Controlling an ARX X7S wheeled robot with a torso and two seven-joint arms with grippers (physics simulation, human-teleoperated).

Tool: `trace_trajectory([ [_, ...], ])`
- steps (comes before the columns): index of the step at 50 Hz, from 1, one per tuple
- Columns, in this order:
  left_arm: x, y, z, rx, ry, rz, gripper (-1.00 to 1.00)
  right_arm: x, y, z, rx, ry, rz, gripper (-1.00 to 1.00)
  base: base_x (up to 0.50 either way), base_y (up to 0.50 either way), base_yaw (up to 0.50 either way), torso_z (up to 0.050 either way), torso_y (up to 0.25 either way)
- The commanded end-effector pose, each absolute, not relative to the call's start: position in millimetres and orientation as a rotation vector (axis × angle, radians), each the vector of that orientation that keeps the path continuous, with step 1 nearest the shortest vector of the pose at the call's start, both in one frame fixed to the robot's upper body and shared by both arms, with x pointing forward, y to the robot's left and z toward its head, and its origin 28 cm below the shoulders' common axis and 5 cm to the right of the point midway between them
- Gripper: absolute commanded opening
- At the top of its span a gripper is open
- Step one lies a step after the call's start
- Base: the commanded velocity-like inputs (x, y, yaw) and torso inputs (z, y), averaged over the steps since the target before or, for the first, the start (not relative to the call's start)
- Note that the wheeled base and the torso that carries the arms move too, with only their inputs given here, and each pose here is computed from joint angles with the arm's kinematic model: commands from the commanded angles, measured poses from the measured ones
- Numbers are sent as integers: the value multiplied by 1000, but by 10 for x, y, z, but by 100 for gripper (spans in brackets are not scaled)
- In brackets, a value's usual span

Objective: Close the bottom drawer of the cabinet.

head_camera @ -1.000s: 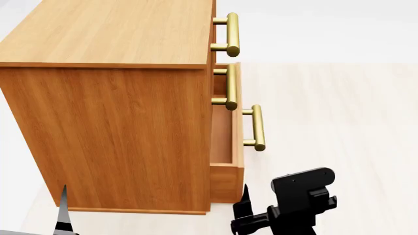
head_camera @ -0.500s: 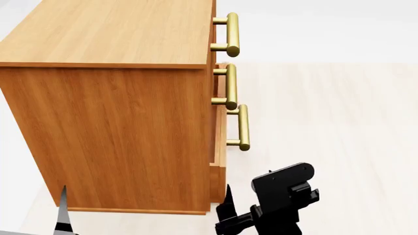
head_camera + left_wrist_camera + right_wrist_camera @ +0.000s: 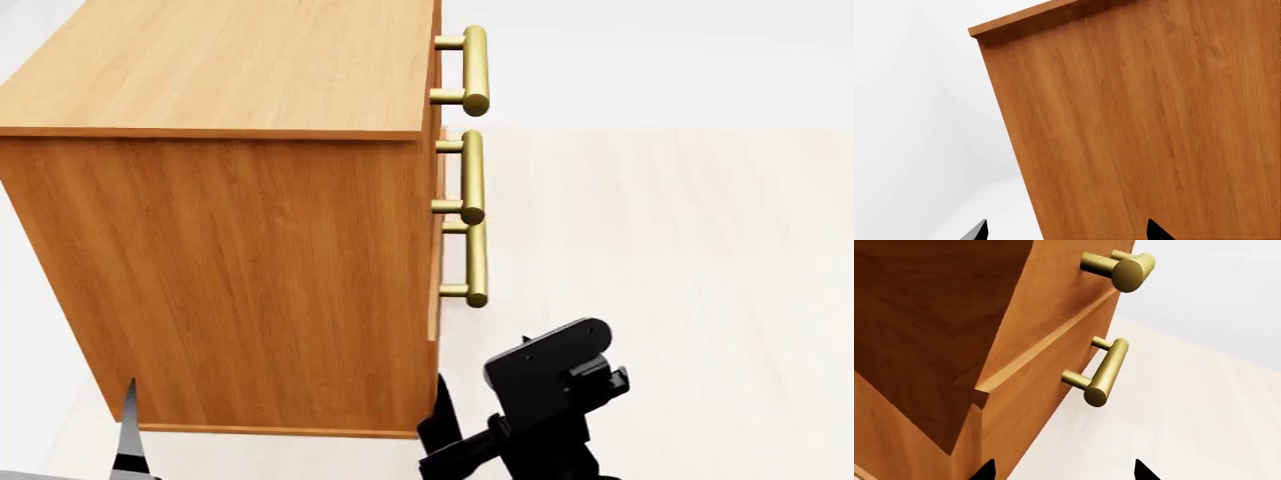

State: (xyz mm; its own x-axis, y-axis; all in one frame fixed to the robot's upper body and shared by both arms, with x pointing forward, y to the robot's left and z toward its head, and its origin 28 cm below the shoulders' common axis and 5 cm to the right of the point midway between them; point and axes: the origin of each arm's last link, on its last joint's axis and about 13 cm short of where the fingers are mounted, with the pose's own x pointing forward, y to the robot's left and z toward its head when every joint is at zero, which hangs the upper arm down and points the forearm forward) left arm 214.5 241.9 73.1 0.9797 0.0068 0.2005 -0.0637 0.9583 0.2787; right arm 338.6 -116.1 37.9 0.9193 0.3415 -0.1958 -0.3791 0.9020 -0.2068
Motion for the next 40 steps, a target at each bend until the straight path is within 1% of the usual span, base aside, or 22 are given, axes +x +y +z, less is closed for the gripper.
trace_trajectory([
  [1, 2138, 2414, 732, 289, -199, 34, 100, 3401, -1098, 474, -263, 127, 417, 100, 0, 0, 0, 0, 0],
  [20, 2139, 2409, 720, 296, -201, 33, 100, 3375, -1093, 578, -355, 109, 473, 100, 0, 0, 0, 0, 1],
  [40, 2137, 2400, 728, 296, -201, 32, 100, 3305, -936, 680, -448, 81, 576, 100, 0, 0, 0, 0, 0],
])
